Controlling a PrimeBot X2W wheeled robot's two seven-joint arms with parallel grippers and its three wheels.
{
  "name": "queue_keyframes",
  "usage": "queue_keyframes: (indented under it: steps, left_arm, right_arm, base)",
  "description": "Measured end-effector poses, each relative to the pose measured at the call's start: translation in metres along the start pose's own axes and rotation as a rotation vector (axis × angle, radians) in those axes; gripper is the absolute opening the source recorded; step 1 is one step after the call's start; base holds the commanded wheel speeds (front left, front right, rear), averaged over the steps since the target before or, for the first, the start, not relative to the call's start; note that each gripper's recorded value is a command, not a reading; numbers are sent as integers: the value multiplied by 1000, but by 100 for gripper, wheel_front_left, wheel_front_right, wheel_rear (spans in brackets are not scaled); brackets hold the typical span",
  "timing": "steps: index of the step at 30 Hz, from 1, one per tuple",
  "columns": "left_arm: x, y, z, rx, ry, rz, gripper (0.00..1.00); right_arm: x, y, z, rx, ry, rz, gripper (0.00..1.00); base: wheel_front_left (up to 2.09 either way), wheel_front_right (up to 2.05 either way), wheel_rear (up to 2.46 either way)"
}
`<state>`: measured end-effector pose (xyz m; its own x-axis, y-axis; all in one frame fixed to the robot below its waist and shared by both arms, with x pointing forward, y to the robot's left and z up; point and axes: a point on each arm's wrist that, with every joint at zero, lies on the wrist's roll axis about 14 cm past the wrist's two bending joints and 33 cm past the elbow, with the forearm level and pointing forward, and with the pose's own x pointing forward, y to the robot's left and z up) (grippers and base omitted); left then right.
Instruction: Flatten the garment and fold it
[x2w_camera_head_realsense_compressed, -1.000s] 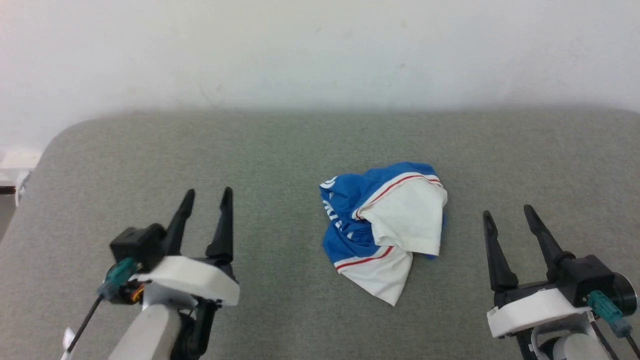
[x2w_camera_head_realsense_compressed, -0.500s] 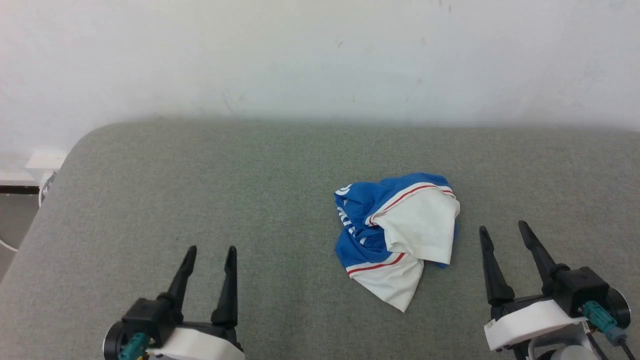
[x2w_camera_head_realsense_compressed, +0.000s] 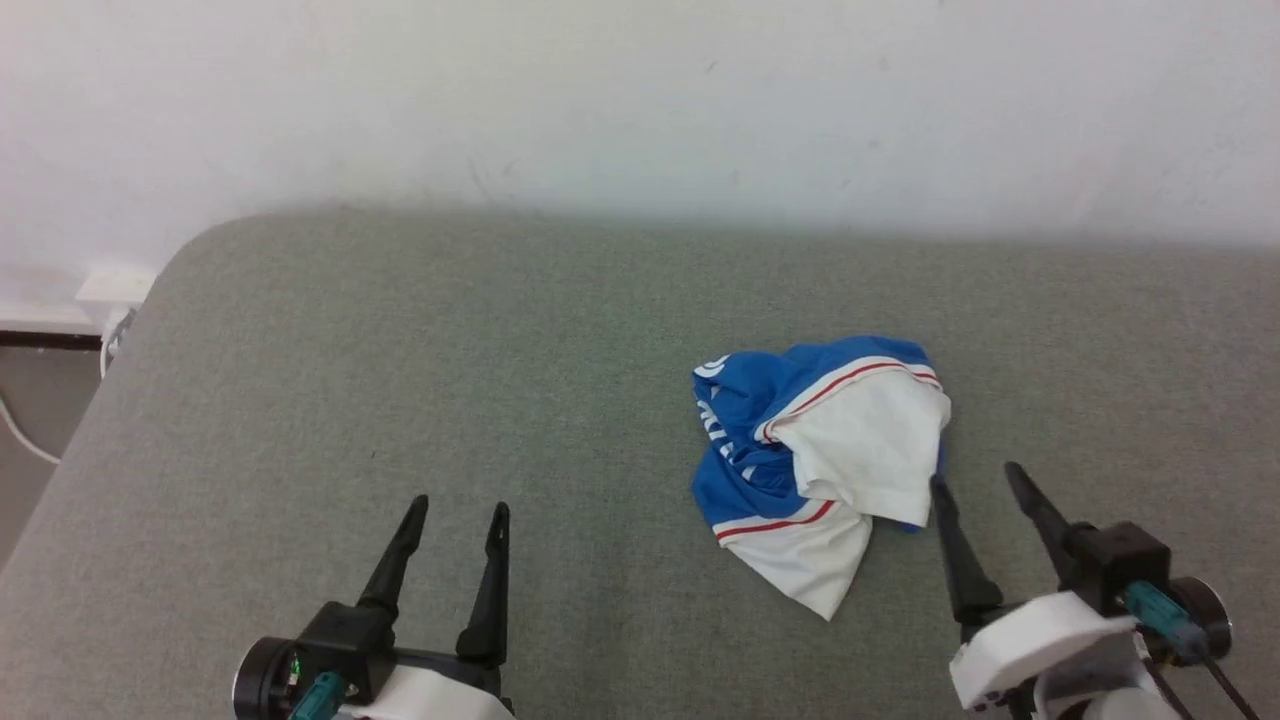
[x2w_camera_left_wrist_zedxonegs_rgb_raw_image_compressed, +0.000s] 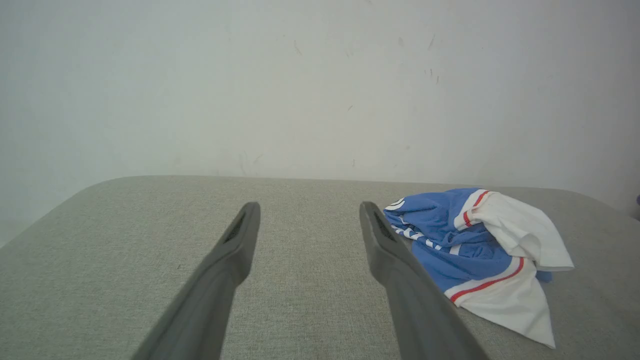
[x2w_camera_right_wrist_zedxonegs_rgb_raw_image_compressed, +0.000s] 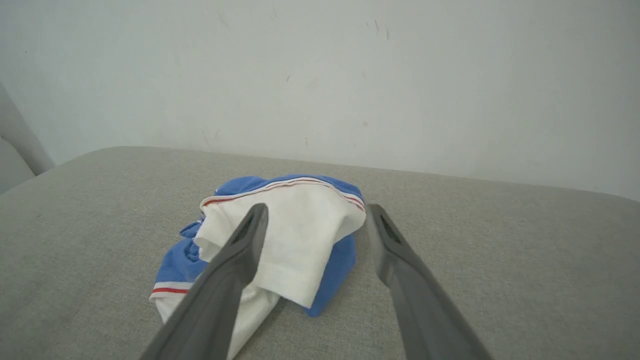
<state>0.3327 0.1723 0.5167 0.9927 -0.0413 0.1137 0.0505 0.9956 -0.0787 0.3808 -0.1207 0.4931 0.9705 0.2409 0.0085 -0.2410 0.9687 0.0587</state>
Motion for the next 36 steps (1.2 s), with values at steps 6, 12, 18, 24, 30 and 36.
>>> queue_keyframes:
  steps: [6,12,18,24,30,36]
  left_arm:
    - [2,3,-10,2,31,12,100]
    - [3,11,-15,2,50,43,100]
    - [-2,25,-18,-3,66,95,100]
    - [-5,34,-23,-9,88,136,100]
    - [-8,37,-31,-5,114,152,100]
    - [-4,29,-30,-12,104,121,100]
  right_arm:
    - [26,20,-29,-11,255,90,100]
    - [53,8,-51,-43,528,115,100]
    - [63,3,-74,-62,738,107,100]
    - [68,14,-90,-63,821,139,100]
    - [72,21,-92,-81,807,160,0]
    - [65,22,-71,-99,739,162,0]
  base:
    - [0,0,0]
    - [0,0,0]
    - [0,0,0]
    - [0,0,0]
    - [0,0,0]
    - [0,0,0]
